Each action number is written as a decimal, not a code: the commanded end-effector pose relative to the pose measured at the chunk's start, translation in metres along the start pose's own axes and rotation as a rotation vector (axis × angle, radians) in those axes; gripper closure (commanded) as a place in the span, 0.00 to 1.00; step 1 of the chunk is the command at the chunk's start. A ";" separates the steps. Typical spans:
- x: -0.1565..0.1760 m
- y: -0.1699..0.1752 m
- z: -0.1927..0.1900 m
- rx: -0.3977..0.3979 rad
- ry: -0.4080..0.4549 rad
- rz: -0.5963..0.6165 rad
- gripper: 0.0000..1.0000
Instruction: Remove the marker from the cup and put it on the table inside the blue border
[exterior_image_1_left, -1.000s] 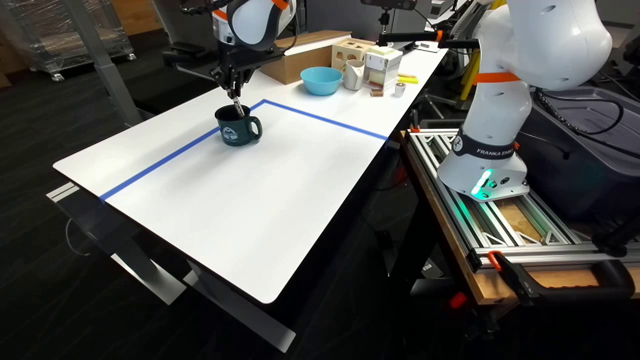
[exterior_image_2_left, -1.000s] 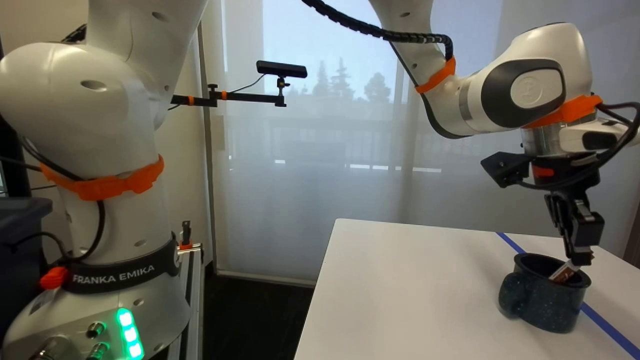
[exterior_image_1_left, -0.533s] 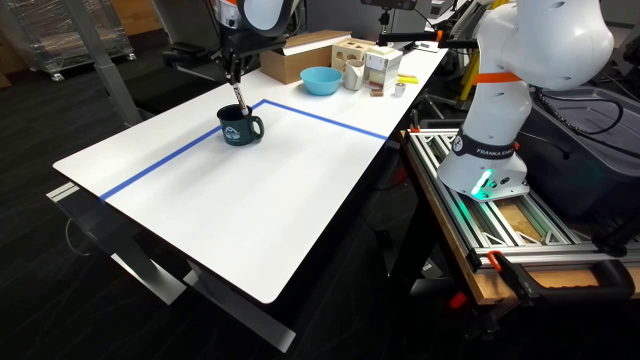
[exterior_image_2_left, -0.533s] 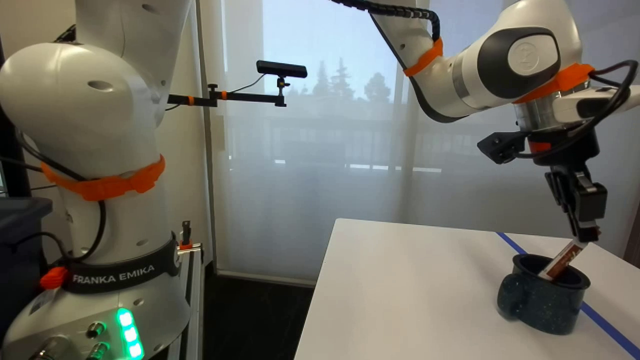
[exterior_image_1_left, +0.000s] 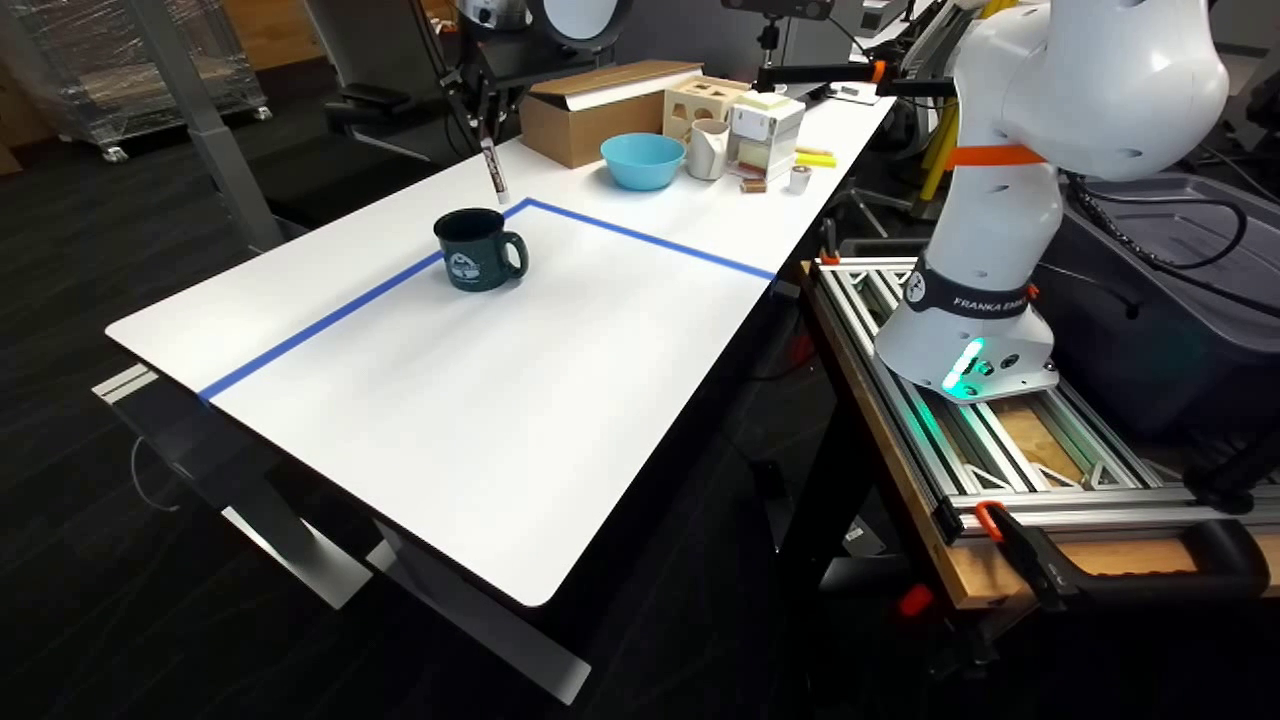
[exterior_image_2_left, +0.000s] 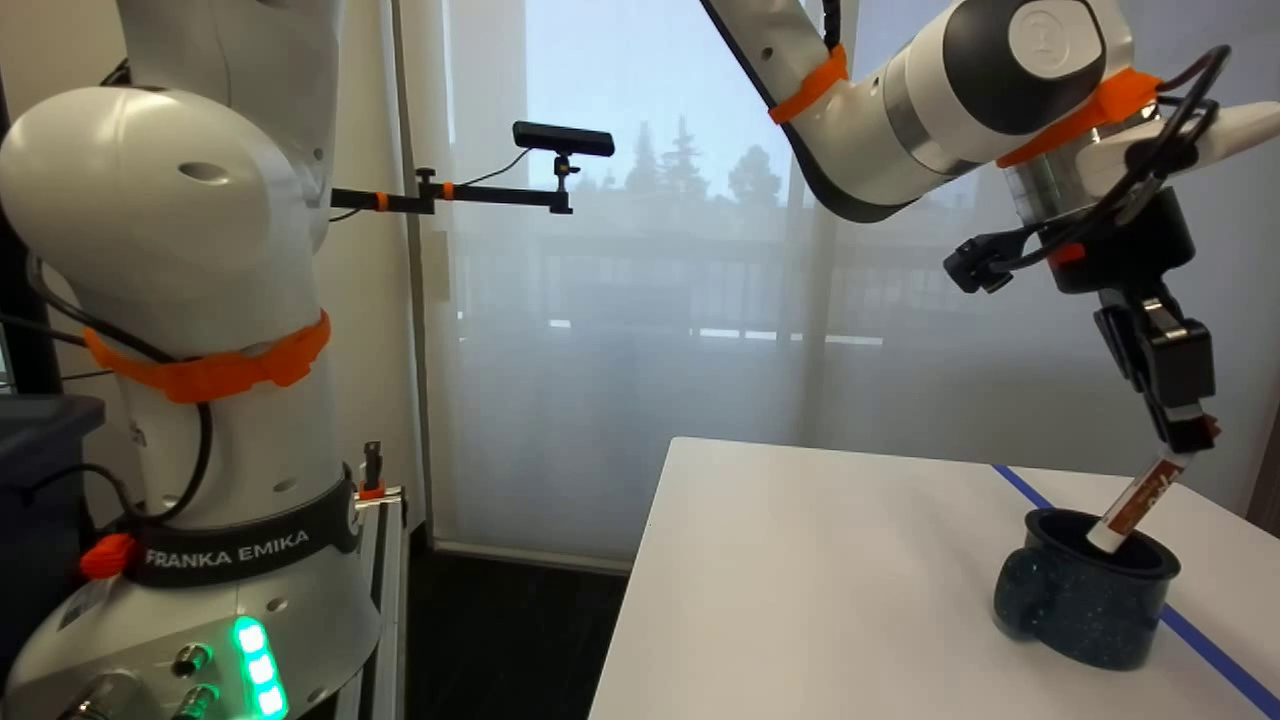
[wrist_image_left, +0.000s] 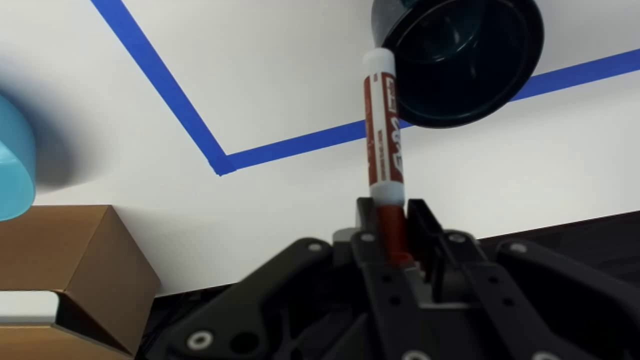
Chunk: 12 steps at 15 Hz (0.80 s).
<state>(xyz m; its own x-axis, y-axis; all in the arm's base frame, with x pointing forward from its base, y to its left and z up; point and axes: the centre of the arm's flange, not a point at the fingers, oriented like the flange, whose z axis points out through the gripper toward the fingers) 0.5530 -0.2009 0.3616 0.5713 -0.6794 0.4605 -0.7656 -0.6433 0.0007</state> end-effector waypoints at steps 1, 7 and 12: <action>-0.022 0.017 -0.011 -0.019 -0.028 0.041 0.95; -0.037 0.027 0.039 -0.048 -0.153 0.065 0.95; -0.042 0.034 0.081 -0.040 -0.237 0.104 0.95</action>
<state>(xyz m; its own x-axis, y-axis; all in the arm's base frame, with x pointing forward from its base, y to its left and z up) 0.5169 -0.2111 0.2863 0.5395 -0.7950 0.2773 -0.8300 -0.5575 0.0166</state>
